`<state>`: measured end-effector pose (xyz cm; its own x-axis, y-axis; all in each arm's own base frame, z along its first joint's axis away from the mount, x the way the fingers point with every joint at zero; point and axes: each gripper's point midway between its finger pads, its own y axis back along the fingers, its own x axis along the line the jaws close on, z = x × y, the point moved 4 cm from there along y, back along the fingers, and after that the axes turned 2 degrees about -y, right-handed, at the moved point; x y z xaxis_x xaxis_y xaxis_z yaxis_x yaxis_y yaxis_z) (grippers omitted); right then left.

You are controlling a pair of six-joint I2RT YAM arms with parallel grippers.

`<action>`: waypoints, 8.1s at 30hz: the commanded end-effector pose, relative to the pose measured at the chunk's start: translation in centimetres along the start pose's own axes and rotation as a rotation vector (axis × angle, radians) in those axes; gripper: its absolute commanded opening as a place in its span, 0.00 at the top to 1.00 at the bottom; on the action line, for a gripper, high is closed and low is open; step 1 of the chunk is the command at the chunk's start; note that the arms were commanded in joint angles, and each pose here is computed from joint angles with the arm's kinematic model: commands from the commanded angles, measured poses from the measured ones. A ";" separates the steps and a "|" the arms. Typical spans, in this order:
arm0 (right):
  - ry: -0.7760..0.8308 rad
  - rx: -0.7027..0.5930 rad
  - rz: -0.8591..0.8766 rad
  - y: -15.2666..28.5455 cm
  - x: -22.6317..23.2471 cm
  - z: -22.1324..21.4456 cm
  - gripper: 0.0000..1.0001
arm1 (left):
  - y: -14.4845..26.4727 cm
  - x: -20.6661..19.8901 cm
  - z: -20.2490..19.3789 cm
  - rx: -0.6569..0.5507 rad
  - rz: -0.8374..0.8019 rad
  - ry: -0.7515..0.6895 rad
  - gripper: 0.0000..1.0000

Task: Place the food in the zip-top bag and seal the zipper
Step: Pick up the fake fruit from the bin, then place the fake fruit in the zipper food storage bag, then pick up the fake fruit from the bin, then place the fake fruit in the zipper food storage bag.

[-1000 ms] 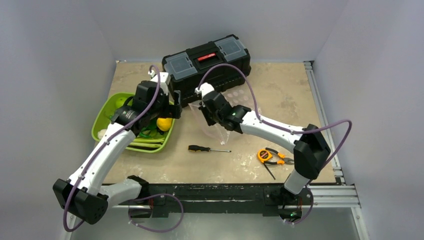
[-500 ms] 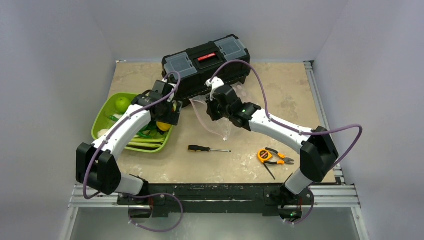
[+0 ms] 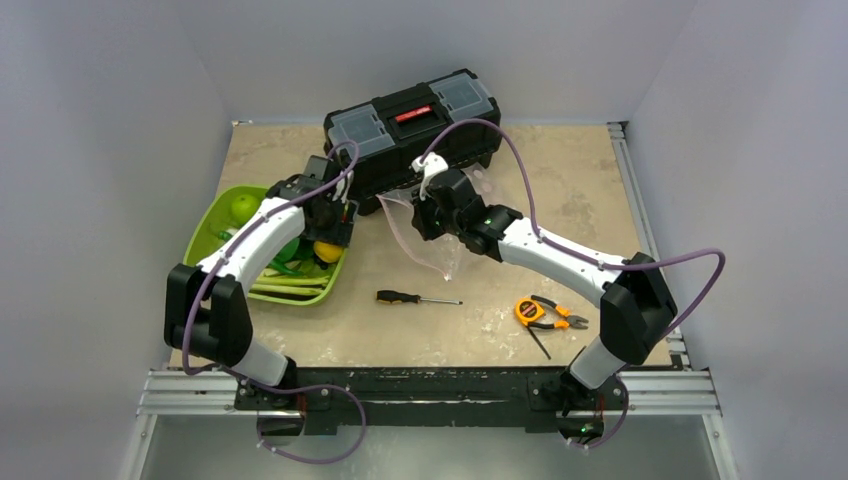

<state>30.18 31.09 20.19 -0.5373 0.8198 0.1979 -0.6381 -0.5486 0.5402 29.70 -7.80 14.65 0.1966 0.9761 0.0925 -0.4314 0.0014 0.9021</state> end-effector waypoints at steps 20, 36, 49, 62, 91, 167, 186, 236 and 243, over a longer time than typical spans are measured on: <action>-0.029 -0.077 0.056 1.4 0.9 2.1 1.00 | 6.1 1.3 2.3 -0.176 0.049 0.065 0.74; -0.091 -0.167 0.124 2.5 1.8 3.6 1.00 | 16.3 -11.9 1.2 -0.277 -1.111 0.420 0.77; -0.160 -0.180 0.258 4.4 3.3 3.9 1.00 | 9.2 -11.4 0.9 -0.295 -0.913 0.656 0.82; -0.115 -0.253 0.380 5.4 4.7 4.8 1.00 | 7.9 -11.2 1.4 -0.239 -0.824 0.689 0.80; -0.174 -0.265 0.265 5.1 2.5 4.5 1.00 | 11.9 -1.7 -1.0 -0.501 -0.118 0.436 0.02; -0.142 -0.249 0.277 5.6 2.5 3.6 1.00 | -5.6 2.3 6.6 -0.039 0.160 0.345 0.80; -0.143 -0.234 0.285 4.8 2.7 3.5 1.00 | 4.3 1.1 4.0 -0.192 -0.021 0.390 1.00; -0.157 -0.281 0.321 5.5 3.1 4.3 1.00 | 13.1 -11.7 -2.2 -0.516 -0.832 0.122 1.00; -0.151 -0.289 0.316 5.7 3.1 4.6 1.00 | 13.0 -11.5 -2.6 -0.506 -0.818 0.121 1.00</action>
<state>27.38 30.92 24.75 -0.6183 0.6437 0.4509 -0.5874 -0.7597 0.2791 19.58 -18.53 23.85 0.5149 0.6435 -0.5664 -0.5221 0.7594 0.3882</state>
